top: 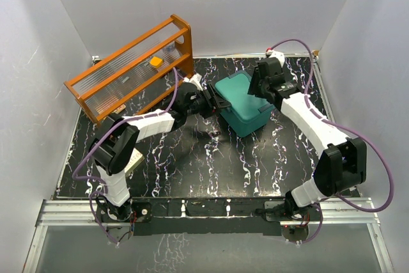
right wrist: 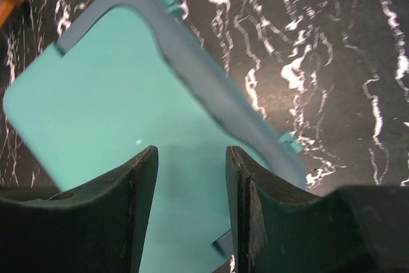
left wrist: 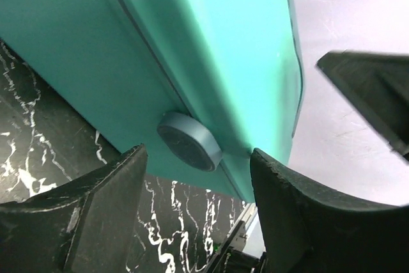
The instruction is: Organize the medicine kit
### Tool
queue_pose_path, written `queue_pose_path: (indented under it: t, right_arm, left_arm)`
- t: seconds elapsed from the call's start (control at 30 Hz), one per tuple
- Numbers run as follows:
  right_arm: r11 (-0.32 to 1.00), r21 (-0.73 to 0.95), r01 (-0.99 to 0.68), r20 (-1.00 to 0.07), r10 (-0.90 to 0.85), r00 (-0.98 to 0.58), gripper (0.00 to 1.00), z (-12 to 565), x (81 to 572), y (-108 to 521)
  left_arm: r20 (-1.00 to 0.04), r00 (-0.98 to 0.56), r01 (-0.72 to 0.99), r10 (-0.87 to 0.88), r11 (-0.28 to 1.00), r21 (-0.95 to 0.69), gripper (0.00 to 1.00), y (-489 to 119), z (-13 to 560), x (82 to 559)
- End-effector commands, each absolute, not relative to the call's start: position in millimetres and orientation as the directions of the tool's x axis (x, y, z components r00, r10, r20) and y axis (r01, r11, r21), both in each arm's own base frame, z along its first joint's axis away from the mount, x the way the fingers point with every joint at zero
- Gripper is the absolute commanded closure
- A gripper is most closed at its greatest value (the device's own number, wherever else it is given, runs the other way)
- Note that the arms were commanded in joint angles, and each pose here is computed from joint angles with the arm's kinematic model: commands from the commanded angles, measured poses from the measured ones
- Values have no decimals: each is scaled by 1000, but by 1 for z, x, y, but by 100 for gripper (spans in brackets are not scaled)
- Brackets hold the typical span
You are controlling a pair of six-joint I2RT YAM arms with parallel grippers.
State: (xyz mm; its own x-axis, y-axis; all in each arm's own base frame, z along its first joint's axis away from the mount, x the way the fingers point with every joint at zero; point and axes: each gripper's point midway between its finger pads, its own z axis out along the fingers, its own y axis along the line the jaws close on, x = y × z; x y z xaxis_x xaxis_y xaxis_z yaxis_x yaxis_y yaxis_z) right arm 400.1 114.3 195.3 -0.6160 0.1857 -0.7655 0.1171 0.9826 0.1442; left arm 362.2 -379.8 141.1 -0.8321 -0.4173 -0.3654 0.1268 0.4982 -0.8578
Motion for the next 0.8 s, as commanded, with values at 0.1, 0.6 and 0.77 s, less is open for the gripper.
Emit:
queue_pose_path:
  t: [0.1, 0.6, 0.77]
  right_arm:
    - [957, 236, 167, -821, 288, -492, 52, 248, 410, 85]
    - [922, 350, 167, -830, 388, -400, 44, 267, 300, 54]
    - [907, 400, 130, -867, 421, -266, 37, 299, 264, 42]
  left_arm:
    - [-502, -791, 225, -349, 598, -769, 30, -355, 174, 348]
    - [-768, -638, 342, -56, 873, -348, 1, -212, 217, 270]
    - [-855, -507, 309, -109, 903, -298, 1, -171, 255, 252]
